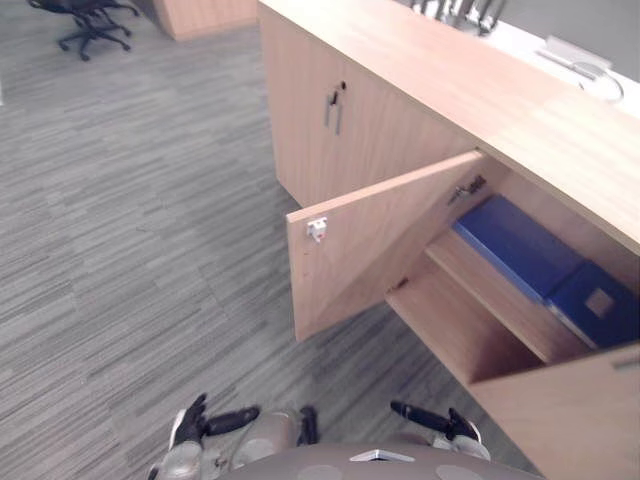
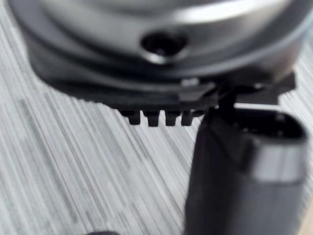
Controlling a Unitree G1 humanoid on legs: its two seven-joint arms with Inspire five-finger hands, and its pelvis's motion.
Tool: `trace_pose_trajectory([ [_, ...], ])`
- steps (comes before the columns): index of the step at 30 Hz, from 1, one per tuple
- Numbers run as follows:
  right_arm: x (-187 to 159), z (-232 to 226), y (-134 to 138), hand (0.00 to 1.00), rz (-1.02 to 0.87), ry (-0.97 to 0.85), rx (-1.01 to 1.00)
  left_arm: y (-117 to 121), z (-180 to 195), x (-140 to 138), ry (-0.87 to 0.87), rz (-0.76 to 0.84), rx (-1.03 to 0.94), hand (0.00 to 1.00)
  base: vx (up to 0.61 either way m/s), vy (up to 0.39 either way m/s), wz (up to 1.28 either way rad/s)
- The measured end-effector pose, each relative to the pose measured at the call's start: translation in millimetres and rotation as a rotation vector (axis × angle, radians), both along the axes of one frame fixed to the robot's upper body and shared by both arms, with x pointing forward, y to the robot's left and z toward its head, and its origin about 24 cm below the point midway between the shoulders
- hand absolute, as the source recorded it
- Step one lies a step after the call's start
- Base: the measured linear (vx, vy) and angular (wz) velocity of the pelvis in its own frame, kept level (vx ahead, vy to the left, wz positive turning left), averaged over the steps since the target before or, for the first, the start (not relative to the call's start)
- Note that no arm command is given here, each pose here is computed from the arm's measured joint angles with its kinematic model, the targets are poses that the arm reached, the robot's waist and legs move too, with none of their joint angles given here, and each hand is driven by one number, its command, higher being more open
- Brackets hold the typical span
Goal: Walk over to the cabinet, pick up the folder, carry it to the office cabinet, place the folder inside the office cabinet, then close the office cabinet door
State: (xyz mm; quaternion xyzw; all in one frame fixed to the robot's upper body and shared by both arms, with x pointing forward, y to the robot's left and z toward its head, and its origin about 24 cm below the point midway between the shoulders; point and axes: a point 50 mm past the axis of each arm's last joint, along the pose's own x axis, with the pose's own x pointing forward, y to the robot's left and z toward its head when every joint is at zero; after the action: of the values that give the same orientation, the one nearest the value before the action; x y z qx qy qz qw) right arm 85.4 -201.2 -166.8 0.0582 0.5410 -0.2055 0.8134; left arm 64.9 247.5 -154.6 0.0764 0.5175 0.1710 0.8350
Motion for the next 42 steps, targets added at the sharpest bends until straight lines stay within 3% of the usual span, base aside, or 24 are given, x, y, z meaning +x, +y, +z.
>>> trace_pose_trajectory([
  [5,-5,-3,10,1.0,0.056,0.033,0.021,-12,-6,-24,0.03,0.107,-0.055,1.0,0.01,-0.143,0.23],
  [10,-10,-3,0,1.0,-0.065,0.026,0.015,-21,-10,-41,0.057,0.224,-0.104,1.0,0.03,-0.142,0.12],
  [21,-15,-4,3,1.0,-0.128,0.024,0.039,-13,-4,-13,-0.051,0.239,-0.119,1.0,0.0,-0.02,0.01],
  [24,-22,-5,3,1.0,-0.129,0.037,0.039,-4,8,14,-0.177,0.257,-0.112,1.0,-0.04,0.011,-0.22],
  [27,-26,-4,-3,1.0,-0.117,0.041,0.027,20,25,45,-0.269,0.246,-0.073,1.0,-0.05,-0.004,-0.27],
  [30,-42,-6,-6,1.0,-0.12,0.081,0.027,67,56,81,-0.301,0.115,0.112,1.0,-0.03,-0.026,-0.2],
  [32,-57,-7,-6,1.0,-0.132,0.112,0.041,104,99,122,-0.336,-0.034,0.319,1.0,0.0,-0.046,-0.14],
  [34,-57,-7,-5,1.0,-0.13,0.11,0.049,120,133,152,-0.361,-0.156,0.469,1.0,0.04,-0.037,-0.13],
  [35,-61,-7,-6,1.0,-0.131,0.111,0.061,121,157,177,-0.379,-0.268,0.585,1.0,0.07,-0.031,-0.07],
  [37,-64,-7,-9,1.0,-0.149,0.107,0.075,113,171,197,-0.397,-0.361,0.653,1.0,0.07,-0.01,-0.01],
  [42,-66,-6,-15,1.0,-0.159,0.079,0.119,71,174,229,-0.363,-0.701,0.781,1.0,0.07,0.002,-0.11],
])
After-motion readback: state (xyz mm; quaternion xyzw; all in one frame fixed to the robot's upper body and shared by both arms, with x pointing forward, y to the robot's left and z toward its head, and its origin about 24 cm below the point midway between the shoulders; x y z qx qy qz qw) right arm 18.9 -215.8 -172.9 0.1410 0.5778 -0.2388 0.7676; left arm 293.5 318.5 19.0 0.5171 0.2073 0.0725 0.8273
